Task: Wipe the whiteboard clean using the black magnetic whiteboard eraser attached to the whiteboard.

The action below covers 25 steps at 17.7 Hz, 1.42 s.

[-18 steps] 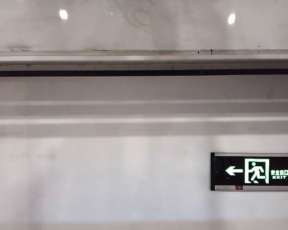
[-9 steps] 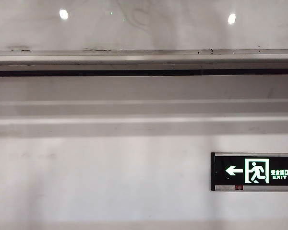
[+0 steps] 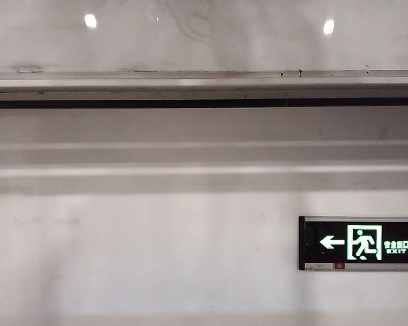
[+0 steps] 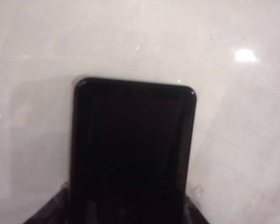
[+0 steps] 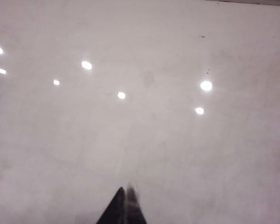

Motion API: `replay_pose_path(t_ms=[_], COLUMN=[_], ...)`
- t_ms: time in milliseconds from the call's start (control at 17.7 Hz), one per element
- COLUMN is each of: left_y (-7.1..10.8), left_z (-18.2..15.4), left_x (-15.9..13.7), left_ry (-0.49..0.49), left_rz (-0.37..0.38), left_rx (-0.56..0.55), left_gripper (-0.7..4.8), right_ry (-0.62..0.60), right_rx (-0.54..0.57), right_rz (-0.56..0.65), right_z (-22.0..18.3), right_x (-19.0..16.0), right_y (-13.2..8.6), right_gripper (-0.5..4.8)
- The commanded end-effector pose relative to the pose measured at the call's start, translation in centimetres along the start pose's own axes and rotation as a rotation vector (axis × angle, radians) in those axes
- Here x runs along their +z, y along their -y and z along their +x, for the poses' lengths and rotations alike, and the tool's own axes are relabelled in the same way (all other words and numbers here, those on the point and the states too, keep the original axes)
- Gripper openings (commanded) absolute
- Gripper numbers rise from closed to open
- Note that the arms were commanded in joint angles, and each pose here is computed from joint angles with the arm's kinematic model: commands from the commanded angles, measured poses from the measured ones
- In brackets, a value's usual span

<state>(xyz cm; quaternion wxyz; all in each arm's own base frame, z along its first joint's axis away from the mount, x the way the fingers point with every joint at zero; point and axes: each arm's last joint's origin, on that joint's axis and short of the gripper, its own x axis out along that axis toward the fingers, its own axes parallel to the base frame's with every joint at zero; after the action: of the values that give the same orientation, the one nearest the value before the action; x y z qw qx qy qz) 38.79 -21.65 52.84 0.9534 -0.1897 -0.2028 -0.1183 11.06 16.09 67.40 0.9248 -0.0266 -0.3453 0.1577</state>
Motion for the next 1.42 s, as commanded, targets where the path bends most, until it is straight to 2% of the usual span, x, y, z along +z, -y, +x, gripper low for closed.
replay_pose_path(t_ms=[57,170,510,680,1133,1246,1360,1416], left_y=[0.2,0.3,0.2,0.0,-0.1,-0.2,-0.2,-0.3], left_z=[0.2,0.2,0.0,-0.1,-0.4,-0.3,-0.2,-0.2], left_x=[-1.9,-2.3,-3.8,-4.4,-5.2,-5.1,-4.6,-4.0], left_ry=[-0.101,-0.143,-0.250,-0.316,-0.405,-0.383,-0.343,-0.312], left_rz=[0.021,0.030,0.059,0.140,0.183,0.178,0.166,0.138], left_rx=[-0.068,-0.108,-0.094,-0.094,-0.118,-0.081,-0.065,-0.040], left_gripper=[2.95,2.95,2.95,2.94,2.76,2.73,1.94,1.71], right_ry=[0.010,0.011,0.010,0.010,0.011,0.011,0.010,0.011], right_rx=[-0.008,-0.008,-0.008,-0.008,-0.008,-0.008,-0.008,-0.008], right_rz=[0.012,0.012,0.012,0.013,0.012,0.012,0.012,0.013], right_z=[-0.1,-0.1,-0.1,-0.1,-0.1,-0.1,-0.1,-0.1], right_x=[0.3,0.3,0.3,0.3,0.3,0.3,0.3,0.3], right_y=[0.2,0.2,0.2,0.2,0.2,0.2,0.2,0.2], right_gripper=[-0.05,-0.05,-0.05,-0.05,-0.05,-0.05,-0.05,-0.05])
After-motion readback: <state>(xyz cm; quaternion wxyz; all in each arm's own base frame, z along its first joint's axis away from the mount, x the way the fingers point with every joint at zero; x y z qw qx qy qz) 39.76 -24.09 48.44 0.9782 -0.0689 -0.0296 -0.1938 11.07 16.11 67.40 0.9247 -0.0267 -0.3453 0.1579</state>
